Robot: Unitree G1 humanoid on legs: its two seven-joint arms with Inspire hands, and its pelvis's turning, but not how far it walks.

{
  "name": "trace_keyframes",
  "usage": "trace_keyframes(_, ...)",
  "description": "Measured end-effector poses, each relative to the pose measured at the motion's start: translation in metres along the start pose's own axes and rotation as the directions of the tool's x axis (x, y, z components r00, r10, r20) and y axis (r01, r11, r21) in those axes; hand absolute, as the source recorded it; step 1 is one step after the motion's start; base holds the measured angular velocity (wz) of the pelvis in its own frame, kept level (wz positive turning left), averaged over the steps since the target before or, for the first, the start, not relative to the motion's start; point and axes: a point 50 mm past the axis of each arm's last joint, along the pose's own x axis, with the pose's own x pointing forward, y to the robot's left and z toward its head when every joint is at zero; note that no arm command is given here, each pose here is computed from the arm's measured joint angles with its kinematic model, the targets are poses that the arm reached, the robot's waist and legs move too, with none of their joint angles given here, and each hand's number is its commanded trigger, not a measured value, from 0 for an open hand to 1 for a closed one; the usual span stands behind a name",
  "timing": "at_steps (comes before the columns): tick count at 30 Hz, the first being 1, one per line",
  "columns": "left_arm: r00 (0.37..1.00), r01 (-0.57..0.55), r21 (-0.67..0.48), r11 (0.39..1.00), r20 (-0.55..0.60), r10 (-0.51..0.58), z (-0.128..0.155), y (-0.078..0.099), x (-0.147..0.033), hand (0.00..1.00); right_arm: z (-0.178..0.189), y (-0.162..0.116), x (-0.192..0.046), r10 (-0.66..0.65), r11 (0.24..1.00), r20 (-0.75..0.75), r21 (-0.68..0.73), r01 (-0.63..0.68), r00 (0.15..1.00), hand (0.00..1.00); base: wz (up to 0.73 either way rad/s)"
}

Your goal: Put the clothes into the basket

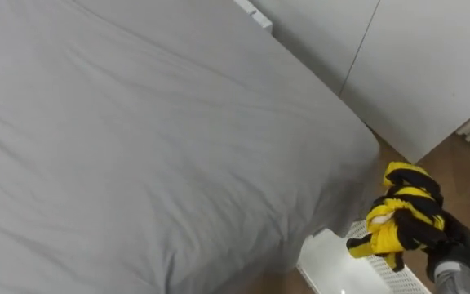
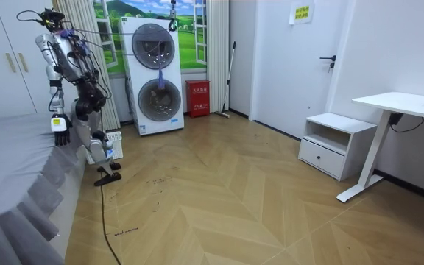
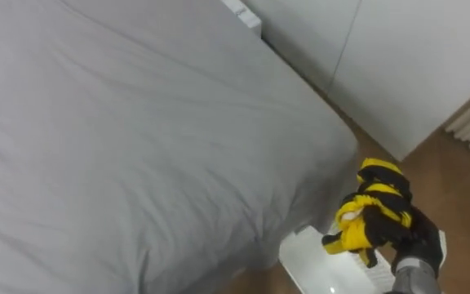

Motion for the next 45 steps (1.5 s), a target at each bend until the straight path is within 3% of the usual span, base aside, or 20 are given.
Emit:
trace_keyframes(15, 0.997, 0.042, 0.001, 0.999, 0.057, -0.042, 0.017, -0.011, 0.002, 0.00, 0.010, -0.002, 0.013, -0.077, 0.992, -0.005, 0.096, 0.077, 0.997, 0.97, 0.02)
trace_keyframes(18, 0.997, 0.048, 0.014, 0.999, 0.067, -0.049, 0.019, -0.013, 0.002, 0.00, 0.004, -0.005, 0.012, -0.090, 0.990, -0.032, 0.104, 0.092, 0.995, 0.76, 0.00)
trace_keyframes(19, 0.996, 0.052, 0.016, 0.999, 0.069, -0.053, 0.021, -0.014, 0.002, 0.00, 0.001, -0.008, 0.012, -0.099, 0.989, -0.047, 0.103, 0.103, 0.994, 0.56, 0.00)
trace_keyframes(21, 0.996, 0.056, 0.023, 0.998, 0.073, -0.058, 0.023, -0.015, 0.002, 0.00, -0.005, -0.010, 0.011, -0.109, 0.989, -0.069, 0.094, 0.115, 0.992, 0.05, 0.07)
trace_keyframes(22, 0.996, 0.057, 0.023, 0.998, 0.075, -0.058, 0.023, -0.016, 0.002, 0.00, -0.009, -0.011, 0.010, -0.112, 0.989, -0.083, 0.084, 0.119, 0.990, 0.00, 0.08)
trace_keyframes(45, 0.995, 0.069, 0.044, 0.997, 0.068, -0.072, 0.022, -0.018, 0.002, 0.00, -0.066, -0.033, -0.014, -0.149, 0.989, -0.245, -0.023, 0.148, 0.958, 0.00, 0.04)
